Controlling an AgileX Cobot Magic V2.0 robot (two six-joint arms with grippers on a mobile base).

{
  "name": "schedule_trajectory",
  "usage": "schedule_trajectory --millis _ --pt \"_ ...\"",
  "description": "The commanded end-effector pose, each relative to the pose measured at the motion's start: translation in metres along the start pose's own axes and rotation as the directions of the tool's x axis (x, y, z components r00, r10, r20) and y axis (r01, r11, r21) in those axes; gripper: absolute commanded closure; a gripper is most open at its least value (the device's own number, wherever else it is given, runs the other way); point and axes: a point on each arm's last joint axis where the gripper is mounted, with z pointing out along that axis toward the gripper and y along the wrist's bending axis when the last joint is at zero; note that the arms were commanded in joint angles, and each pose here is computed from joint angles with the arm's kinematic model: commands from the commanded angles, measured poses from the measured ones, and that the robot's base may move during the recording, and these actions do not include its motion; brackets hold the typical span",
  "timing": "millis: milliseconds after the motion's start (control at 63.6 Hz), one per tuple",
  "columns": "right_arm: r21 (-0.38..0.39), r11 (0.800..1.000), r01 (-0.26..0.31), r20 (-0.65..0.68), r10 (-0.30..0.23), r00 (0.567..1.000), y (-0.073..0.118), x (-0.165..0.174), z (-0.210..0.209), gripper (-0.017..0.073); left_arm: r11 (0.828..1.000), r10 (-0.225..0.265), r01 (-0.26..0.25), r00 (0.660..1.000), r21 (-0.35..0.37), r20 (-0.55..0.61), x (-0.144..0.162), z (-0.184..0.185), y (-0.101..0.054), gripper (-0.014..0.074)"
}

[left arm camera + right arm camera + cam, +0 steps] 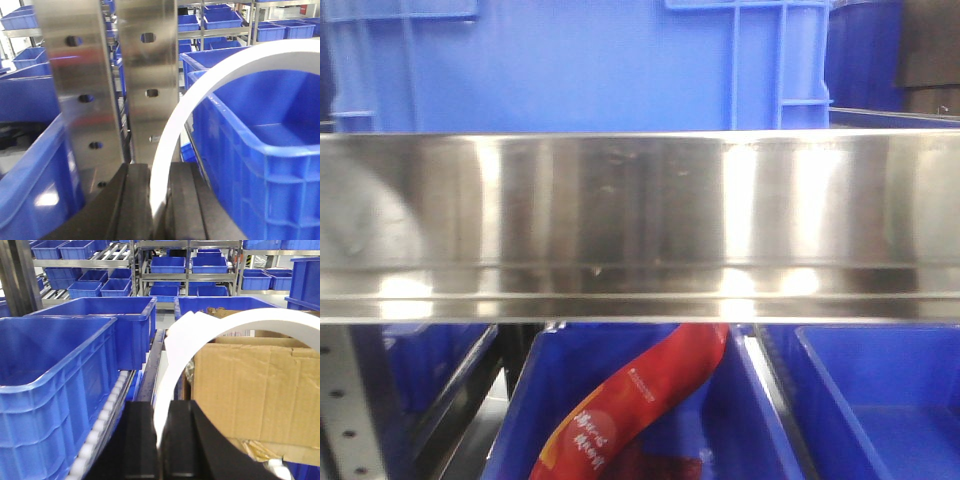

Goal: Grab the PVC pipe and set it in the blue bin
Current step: 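Move the held pipe over an open blue bin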

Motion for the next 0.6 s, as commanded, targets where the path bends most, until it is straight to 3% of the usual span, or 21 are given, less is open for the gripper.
schedule_trajectory --millis 0,582 --pt "0.005 1.0 0.007 0.034 -0.007 0.999 -0.0001 -0.0037 -0.002 0.0727 1.0 -0.006 0.006 0.999 -0.001 0.032 -0.0028 -0.0013 0.0001 0.0704" --pt "0.005 1.0 0.007 0.034 -0.007 0.999 -0.0001 -0.0037 -0.002 0.0727 1.0 -0.006 0.006 0.999 -0.001 0.032 -0.0028 -0.0013 0.0001 0.0704"
